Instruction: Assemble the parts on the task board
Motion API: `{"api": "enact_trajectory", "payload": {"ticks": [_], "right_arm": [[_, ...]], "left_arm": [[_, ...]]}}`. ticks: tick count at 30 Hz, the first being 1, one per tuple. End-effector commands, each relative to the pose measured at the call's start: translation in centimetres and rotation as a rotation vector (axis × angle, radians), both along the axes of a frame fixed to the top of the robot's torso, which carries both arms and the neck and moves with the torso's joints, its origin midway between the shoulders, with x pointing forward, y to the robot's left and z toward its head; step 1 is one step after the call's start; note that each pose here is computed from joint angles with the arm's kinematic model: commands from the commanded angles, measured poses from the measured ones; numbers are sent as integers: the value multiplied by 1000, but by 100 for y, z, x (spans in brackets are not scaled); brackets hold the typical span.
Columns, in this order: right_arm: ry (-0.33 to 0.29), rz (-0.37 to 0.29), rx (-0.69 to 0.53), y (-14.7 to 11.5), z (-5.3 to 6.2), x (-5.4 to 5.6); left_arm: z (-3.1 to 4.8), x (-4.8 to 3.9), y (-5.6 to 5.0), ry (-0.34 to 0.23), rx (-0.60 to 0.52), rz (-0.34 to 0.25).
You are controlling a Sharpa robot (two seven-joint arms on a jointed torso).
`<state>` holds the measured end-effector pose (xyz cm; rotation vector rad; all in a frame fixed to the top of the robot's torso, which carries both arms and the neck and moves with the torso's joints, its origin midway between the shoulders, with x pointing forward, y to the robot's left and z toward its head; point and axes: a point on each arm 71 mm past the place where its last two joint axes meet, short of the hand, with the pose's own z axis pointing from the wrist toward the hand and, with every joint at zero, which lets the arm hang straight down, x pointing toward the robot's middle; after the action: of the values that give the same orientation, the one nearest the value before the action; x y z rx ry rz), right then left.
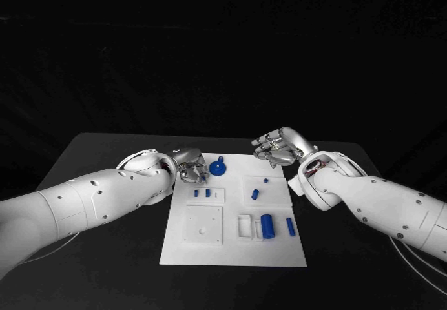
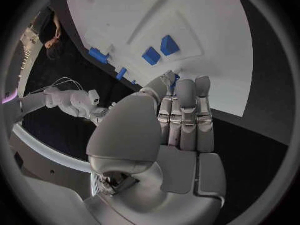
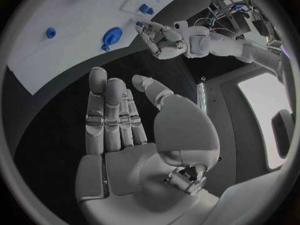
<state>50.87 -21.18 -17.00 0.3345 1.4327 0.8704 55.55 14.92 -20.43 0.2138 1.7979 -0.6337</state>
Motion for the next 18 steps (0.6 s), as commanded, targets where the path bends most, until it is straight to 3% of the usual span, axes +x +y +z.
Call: {"api": "enact_trajectory", "payload": {"ticks": [1,18], "right_arm": [[-4,12,1,17,4,-5],[-4,14,1,24,5,-6]], "left_arm": [[-28,-16,-26,9,9,-15],[-96,-3,-34,9,15,0]]}}
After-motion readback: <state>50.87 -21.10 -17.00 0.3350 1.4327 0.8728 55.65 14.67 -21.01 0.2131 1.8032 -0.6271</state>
